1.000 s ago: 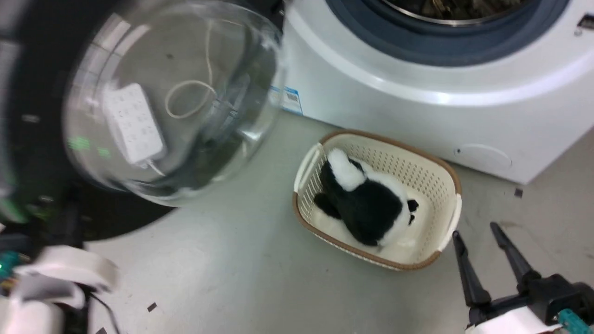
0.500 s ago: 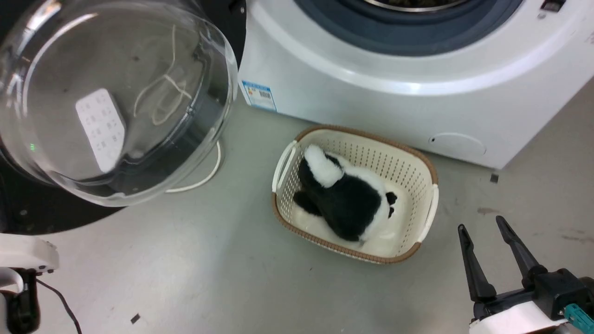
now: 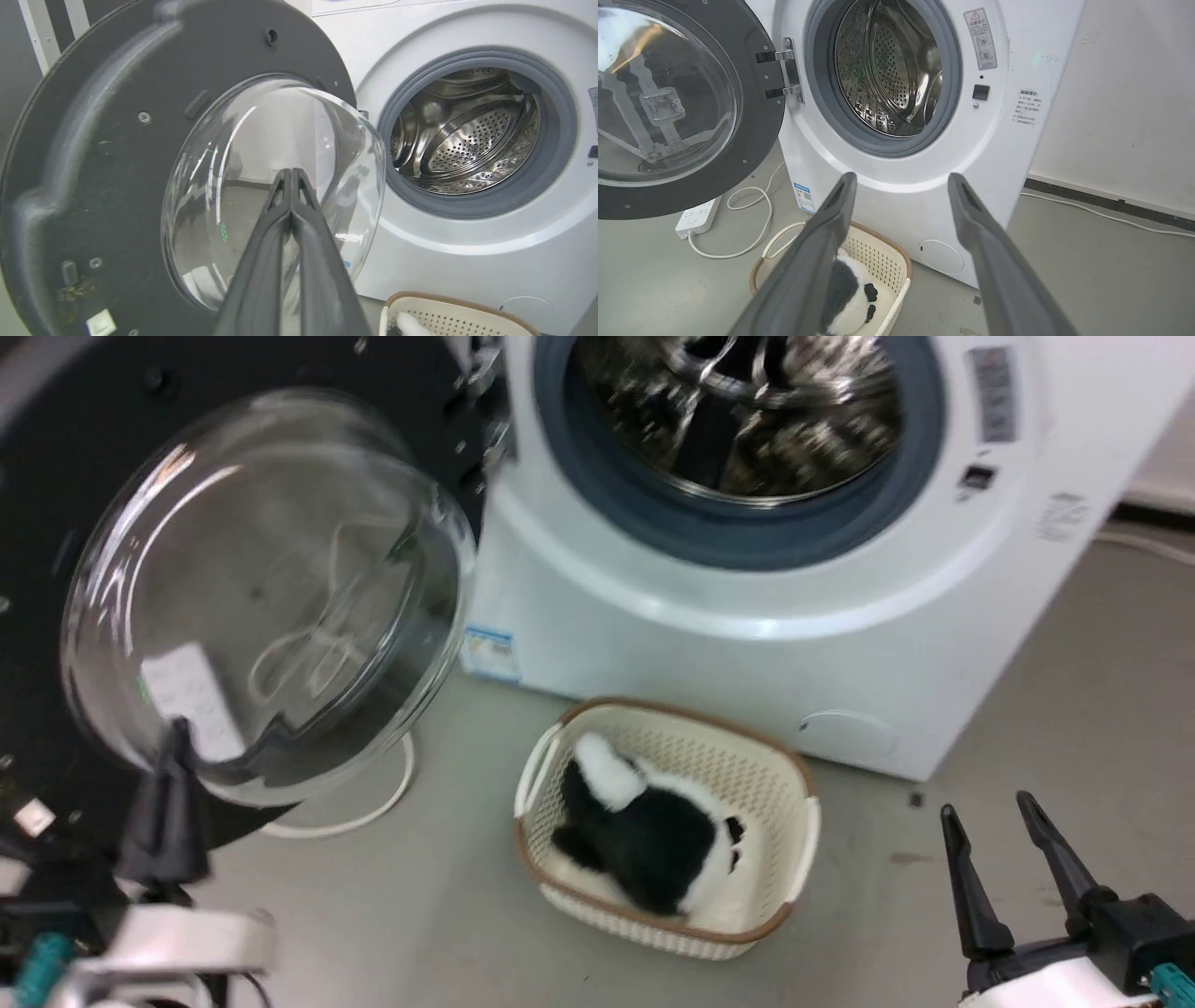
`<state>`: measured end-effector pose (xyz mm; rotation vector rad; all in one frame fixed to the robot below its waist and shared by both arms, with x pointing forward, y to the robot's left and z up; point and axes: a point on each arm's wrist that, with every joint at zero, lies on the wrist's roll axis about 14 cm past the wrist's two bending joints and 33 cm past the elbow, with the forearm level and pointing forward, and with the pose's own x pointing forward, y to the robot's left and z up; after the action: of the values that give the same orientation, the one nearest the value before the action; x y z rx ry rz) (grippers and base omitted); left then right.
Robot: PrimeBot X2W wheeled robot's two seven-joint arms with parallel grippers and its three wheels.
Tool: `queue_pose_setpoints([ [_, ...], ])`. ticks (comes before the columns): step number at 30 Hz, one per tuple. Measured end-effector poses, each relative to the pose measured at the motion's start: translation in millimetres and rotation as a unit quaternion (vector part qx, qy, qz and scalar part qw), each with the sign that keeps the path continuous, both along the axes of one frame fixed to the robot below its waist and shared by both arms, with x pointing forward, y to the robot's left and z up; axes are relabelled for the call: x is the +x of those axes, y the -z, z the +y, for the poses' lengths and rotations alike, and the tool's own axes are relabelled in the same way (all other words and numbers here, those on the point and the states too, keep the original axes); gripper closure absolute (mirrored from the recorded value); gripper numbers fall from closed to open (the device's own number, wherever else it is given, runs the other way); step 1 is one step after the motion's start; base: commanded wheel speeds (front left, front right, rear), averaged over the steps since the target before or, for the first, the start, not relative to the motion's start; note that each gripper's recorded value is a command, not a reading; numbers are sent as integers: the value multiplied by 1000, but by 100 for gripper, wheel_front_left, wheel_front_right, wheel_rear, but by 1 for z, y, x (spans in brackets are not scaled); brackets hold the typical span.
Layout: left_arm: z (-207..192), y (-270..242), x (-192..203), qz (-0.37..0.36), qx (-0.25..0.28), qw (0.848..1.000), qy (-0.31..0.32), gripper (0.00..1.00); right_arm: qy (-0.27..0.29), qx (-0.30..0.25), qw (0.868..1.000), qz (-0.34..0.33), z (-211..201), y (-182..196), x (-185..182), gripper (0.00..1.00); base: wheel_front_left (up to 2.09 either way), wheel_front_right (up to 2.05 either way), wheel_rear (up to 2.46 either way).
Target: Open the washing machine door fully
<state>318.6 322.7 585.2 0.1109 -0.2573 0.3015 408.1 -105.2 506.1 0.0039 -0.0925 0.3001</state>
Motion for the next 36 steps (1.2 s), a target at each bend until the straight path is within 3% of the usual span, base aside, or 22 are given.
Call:
queue_pose_setpoints([
  [6,-48,11,5,-4,-43,998,52,98,41,-4,999,-31,-28,-23,-20,0,0,0,0],
  [7,-54,15,6,0,-46,997,59,56,46,-5,998,-32,-32,-24,-24,0,0,0,0],
  [8,-60,19,7,3,-51,997,65,0,51,-6,998,-34,-35,-25,-28,0,0,0,0],
  [22,-140,55,15,46,-92,982,156,0,102,6,994,-49,-68,-35,-58,0,0,0,0],
  [36,-151,61,18,57,-85,981,166,0,108,15,994,-33,-71,-26,-60,0,0,0,0],
])
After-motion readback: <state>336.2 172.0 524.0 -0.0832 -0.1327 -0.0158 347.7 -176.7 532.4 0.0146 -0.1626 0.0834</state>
